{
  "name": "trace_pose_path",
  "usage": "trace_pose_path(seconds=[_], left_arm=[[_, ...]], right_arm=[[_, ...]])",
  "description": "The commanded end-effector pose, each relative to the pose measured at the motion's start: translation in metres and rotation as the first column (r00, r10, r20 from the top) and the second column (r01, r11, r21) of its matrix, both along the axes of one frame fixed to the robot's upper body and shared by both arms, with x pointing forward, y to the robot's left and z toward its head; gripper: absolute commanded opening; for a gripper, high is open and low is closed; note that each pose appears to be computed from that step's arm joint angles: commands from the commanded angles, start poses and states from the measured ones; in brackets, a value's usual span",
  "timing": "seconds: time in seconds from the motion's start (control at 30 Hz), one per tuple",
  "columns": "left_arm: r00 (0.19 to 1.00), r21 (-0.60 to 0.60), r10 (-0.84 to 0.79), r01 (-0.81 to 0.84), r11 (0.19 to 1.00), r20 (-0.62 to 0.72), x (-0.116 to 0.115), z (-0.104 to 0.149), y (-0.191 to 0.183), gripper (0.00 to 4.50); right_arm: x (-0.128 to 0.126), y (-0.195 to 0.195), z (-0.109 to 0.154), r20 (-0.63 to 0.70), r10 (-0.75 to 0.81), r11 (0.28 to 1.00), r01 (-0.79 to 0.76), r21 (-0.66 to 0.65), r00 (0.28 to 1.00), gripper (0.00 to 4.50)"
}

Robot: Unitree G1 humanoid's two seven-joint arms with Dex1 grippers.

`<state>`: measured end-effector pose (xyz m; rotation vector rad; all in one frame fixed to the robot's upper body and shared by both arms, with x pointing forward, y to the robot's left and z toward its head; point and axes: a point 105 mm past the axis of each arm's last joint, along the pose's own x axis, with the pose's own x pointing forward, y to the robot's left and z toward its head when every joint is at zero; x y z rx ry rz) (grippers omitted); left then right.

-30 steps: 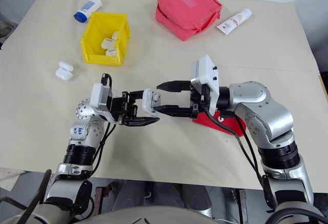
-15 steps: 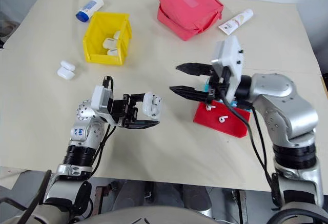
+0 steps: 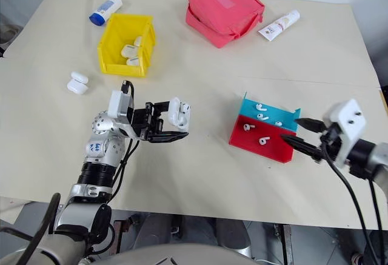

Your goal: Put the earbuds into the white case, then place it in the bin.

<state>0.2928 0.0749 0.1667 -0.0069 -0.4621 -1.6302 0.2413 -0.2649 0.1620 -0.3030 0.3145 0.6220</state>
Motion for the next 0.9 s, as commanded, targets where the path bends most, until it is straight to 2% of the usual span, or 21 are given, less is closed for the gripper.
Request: trace_pose_path(seconds=[0.03, 0.23, 0.4, 0.63, 0.9], left_arm=[[0.999, -0.034, -0.03, 0.032, 0.999, 0.032, -0.003, 0.013, -0.004, 2.77], [0.999, -0.038, -0.039, 0.04, 0.998, 0.028, -0.004, 0.017, -0.006, 2.77], [0.999, -0.026, -0.028, 0.029, 0.999, 0.034, -0.01, 0.019, -0.008, 2.77], [0.999, -0.026, 0.028, -0.028, 0.999, 0.032, -0.016, 0.018, -0.003, 2.77], [0.996, -0.032, 0.076, -0.075, 0.997, 0.036, -0.021, 0.017, 0.001, 2.77]], right_arm=[[-0.01, -0.015, 0.011, 0.04, -0.036, 0.998, 0.038, -0.051, 0.999, 2.87], [-0.005, -0.008, 0.016, 0.064, -0.023, 0.999, 0.025, -0.04, 0.998, 2.87], [0.019, 0.025, 0.022, 0.094, 0.07, 0.997, -0.068, -0.022, 0.993, 2.87], [0.067, 0.056, 0.022, 0.002, 0.083, 0.992, -0.082, -0.099, 0.997, 2.87], [0.098, 0.082, 0.026, -0.129, 0.107, 0.977, -0.128, -0.171, 0.986, 2.87]])
